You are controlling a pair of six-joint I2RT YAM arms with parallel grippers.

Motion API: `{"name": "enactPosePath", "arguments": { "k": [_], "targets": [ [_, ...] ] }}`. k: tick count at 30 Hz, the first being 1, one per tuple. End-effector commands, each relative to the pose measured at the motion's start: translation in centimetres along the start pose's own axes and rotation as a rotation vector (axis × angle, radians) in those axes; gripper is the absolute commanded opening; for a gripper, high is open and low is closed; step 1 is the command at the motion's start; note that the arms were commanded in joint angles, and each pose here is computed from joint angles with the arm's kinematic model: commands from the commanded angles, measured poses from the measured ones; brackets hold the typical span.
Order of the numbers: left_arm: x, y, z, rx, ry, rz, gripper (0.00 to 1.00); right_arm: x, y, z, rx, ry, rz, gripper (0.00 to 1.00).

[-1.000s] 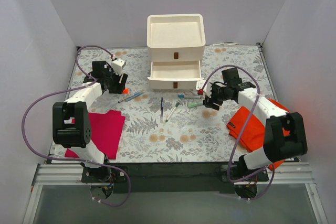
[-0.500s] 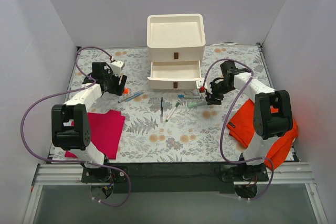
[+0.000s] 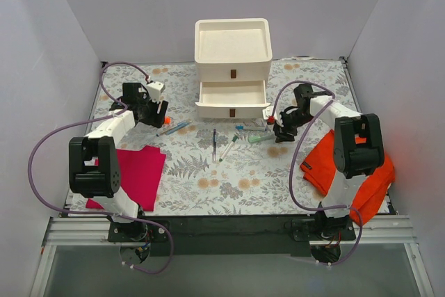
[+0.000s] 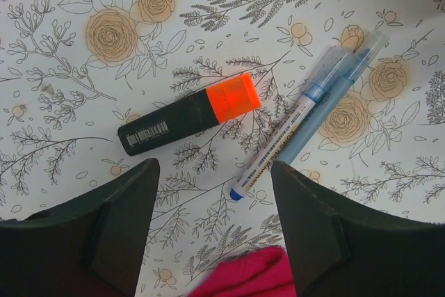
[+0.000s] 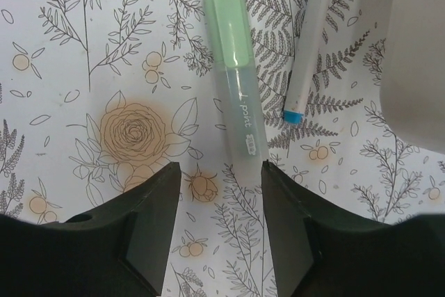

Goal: Sort the stationery into containers
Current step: Pick up the pen from the center of the board.

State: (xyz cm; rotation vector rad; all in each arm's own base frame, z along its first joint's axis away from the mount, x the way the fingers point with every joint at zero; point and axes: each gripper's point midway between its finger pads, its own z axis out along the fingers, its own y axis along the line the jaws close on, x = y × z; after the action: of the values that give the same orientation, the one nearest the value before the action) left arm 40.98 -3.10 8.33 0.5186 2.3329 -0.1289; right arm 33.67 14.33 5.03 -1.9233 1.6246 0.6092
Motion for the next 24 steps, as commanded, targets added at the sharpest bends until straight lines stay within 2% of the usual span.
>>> {"name": "enactPosePath", "arguments": {
  "k": [1,10,17,18,19,22,24],
  "targets": [
    [-1.3,0.2,-0.5,-0.012,-0.013,0.002,0.65,-0.8,-1.0,0.3,0.0,-0.057,-0.001,0.58],
    [-1.4,-0.5,-0.3,-0.014,0.017,0.027,0.65,0.4,-1.9,1.7,-0.005,-0.059,0.012,0.56],
    [-2.0,-1.1,0.2,-0.016,0.026,0.052,0.65,1.2,-1.9,2.2,-0.011,-0.04,0.034,0.45],
    [-2.1,-1.2,0.3,-0.017,0.026,0.054,0.65,1.2,-1.8,2.2,-0.01,-0.037,0.036,0.42],
    [-2.4,-1.5,0.4,-0.013,0.023,0.062,0.65,1.3,-1.8,2.2,-0.009,-0.034,0.038,0.31],
    [-2.7,-1.8,0.6,-0.007,0.013,0.067,0.65,1.3,-1.1,1.6,0.001,-0.02,0.044,0.14],
    [-2.9,-1.9,0.6,-0.004,0.002,0.065,0.65,0.7,-0.2,0.4,0.022,-0.022,0.037,0.1]
  ]
}}
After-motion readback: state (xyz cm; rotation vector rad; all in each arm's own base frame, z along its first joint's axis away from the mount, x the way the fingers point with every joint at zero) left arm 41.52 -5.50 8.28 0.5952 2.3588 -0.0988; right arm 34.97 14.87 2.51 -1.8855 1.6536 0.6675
